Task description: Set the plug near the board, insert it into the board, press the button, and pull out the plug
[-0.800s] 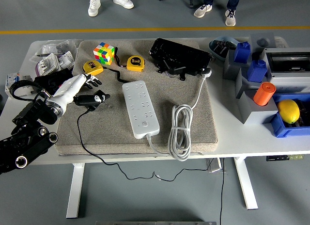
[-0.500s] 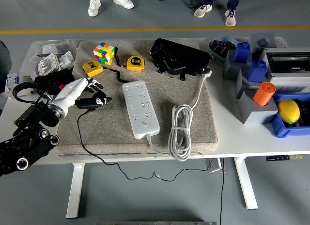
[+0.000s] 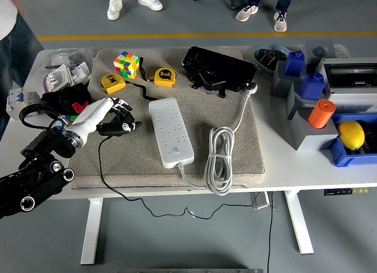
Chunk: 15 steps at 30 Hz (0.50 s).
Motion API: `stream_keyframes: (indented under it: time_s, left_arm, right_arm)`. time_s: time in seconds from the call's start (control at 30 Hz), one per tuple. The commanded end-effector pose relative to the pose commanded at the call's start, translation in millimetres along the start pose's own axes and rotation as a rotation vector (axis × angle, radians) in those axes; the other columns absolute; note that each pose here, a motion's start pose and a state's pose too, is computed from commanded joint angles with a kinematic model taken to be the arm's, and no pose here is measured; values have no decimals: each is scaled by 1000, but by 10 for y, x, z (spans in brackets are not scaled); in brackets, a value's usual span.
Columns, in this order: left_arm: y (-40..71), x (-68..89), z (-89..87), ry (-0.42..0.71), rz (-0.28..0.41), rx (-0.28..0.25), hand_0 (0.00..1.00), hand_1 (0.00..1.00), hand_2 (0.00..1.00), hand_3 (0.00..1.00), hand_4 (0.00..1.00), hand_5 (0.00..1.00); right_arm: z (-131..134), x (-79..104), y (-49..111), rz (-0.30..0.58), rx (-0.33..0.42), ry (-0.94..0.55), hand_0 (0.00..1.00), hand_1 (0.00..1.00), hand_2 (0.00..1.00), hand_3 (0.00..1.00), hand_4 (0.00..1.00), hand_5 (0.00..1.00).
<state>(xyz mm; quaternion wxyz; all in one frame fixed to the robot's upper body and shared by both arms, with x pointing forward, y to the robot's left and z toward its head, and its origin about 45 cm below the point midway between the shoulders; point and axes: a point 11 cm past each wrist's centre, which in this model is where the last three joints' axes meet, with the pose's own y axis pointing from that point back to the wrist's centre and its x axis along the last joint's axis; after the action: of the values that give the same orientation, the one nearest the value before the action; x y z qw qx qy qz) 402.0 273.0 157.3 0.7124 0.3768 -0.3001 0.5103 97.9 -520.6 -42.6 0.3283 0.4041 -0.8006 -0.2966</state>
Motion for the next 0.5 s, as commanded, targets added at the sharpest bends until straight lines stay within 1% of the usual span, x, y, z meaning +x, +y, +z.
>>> stream_keyframes:
  time_s: [0.2, 0.33, 0.5]
  left_arm:
    - [39, -52, 94, 18, -3, -42, 666, 622, 634, 650, 898, 593]
    - [54, -100, 107, 21, -15, -46, 655, 620, 632, 646, 897, 589]
    - [74, -102, 131, 27, -12, -58, 654, 617, 631, 647, 898, 590]
  right_arm:
    - [-8, -6, 0, -2, 3, -2, 700, 699, 674, 574, 998, 549]
    - [1, -9, 2, -3, 1, -4, 700, 700, 674, 574, 998, 549]
    - [13, -13, 6, -3, 0, -5, 701, 700, 674, 574, 998, 548]
